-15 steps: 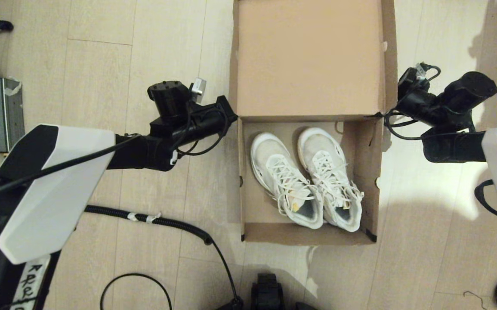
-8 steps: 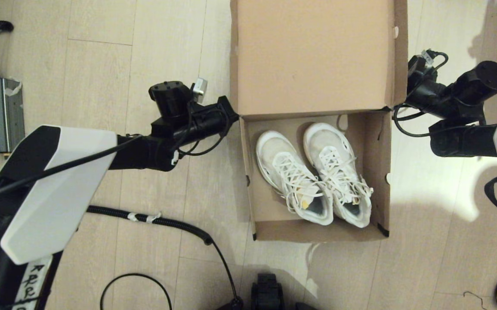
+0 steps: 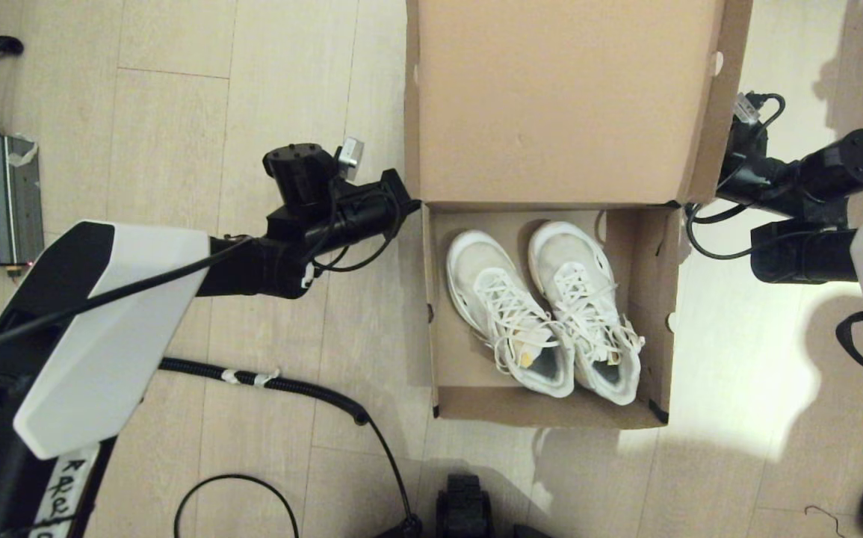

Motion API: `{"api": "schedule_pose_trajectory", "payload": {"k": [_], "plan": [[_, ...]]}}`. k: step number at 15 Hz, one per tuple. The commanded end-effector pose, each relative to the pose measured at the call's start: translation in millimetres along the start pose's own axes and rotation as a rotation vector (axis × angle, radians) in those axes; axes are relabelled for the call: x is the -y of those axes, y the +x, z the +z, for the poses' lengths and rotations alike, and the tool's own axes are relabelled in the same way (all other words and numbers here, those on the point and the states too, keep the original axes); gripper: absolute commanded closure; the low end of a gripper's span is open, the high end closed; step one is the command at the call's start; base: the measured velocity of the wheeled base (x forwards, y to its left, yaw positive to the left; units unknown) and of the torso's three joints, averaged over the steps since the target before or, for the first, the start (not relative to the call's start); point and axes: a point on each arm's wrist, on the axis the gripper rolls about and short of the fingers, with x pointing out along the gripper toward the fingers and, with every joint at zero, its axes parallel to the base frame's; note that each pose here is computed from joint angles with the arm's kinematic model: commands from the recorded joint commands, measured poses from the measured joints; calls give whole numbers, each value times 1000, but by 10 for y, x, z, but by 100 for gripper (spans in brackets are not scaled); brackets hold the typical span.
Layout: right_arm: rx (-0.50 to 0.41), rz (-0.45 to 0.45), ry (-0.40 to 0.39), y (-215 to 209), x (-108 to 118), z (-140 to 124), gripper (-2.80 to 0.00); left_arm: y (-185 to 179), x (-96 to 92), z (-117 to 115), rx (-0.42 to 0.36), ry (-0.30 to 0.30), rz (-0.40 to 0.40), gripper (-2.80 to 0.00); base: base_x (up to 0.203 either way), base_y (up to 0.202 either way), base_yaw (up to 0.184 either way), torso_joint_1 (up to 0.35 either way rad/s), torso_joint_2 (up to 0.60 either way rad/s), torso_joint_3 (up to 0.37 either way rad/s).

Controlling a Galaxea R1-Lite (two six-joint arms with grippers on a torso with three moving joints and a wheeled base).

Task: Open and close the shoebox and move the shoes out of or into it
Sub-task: Close the shoe box

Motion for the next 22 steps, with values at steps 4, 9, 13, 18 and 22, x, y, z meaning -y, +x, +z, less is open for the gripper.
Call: {"api": "schedule_pose_trajectory", "payload": {"k": [4, 9, 13, 18, 22], "plan": [[-44, 8, -64, -29, 87, -61, 0, 6, -17, -11, -2, -5, -2, 0, 0, 0, 0, 0, 0, 0], [-67, 12, -192, -6, 48, -58, 0, 6, -16, -10, -2, -3, -2, 0, 0, 0, 0, 0, 0, 0], [-88, 33, -288, 87, -117, -50, 0, 7, -22, -14, -2, -3, -2, 0, 0, 0, 0, 0, 0, 0], [-114, 35, -370, 88, -234, -30, 0, 7, -20, -12, 0, 5, -4, 0, 0, 0, 0, 0, 0, 0], [-181, 26, -466, 57, -242, -32, 0, 11, -30, -18, 1, 21, -5, 0, 0, 0, 0, 0, 0, 0]]}}
